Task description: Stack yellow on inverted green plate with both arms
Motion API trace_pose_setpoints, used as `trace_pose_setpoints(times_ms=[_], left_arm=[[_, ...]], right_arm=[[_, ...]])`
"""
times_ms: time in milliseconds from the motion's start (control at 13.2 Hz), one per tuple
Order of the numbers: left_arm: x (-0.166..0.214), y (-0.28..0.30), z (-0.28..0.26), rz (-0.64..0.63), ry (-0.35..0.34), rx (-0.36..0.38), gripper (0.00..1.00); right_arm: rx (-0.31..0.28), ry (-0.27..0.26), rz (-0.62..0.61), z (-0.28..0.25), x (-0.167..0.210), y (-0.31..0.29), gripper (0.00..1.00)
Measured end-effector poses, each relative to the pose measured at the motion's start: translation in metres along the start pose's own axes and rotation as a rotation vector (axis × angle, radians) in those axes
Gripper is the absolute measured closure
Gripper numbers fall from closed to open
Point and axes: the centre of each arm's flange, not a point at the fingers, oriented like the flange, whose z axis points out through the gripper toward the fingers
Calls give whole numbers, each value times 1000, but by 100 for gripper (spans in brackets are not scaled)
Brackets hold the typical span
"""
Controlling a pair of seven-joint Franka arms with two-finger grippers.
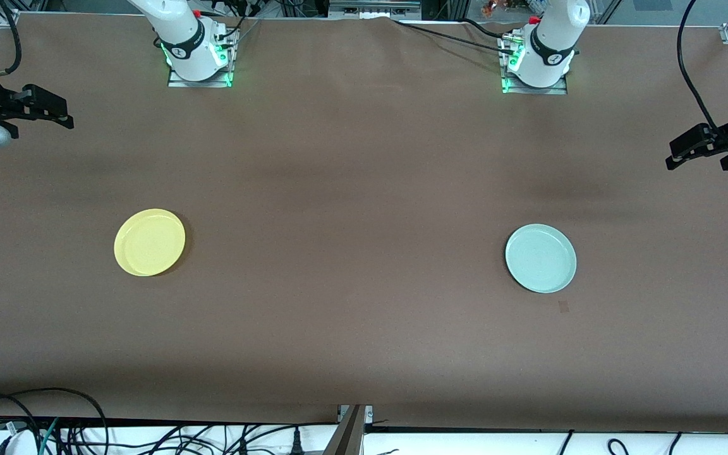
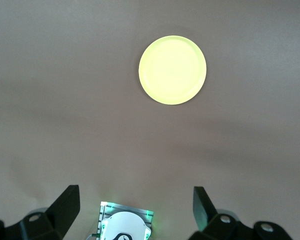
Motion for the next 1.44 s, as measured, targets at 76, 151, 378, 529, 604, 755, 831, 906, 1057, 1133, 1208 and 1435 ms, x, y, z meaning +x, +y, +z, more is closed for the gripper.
trace_pose_setpoints(times_ms=[76, 151, 378, 529, 604, 755, 831, 906, 1057, 1133, 1208, 1435], left_arm=[[1, 0, 1, 1, -2, 0, 0], [1, 0, 1, 4, -3, 0, 0], [4, 1, -7, 7, 14, 2, 0], [5, 2, -9, 8, 18, 2, 0], [6, 2, -8, 8, 18, 2, 0], [7, 3, -9, 9, 18, 3, 0], [7, 3, -9, 10, 19, 3, 0], [7, 3, -9, 10, 20, 3, 0], [7, 4, -10, 12, 20, 3, 0], [7, 5, -9, 14, 18, 3, 0], [7, 6, -9, 15, 13, 2, 0], [6, 6, -8, 16, 6, 2, 0]], right_arm=[[0, 0, 0, 0, 0, 0, 0], [0, 0, 0, 0, 0, 0, 0], [0, 0, 0, 0, 0, 0, 0], [0, 0, 0, 0, 0, 0, 0], [0, 0, 1, 0, 0, 0, 0], [0, -1, 1, 0, 0, 1, 0], [0, -1, 2, 0, 0, 1, 0], [0, -1, 2, 0, 0, 1, 0], [0, -1, 2, 0, 0, 1, 0], [0, -1, 2, 0, 0, 1, 0], [0, -1, 2, 0, 0, 1, 0], [0, -1, 2, 0, 0, 1, 0]])
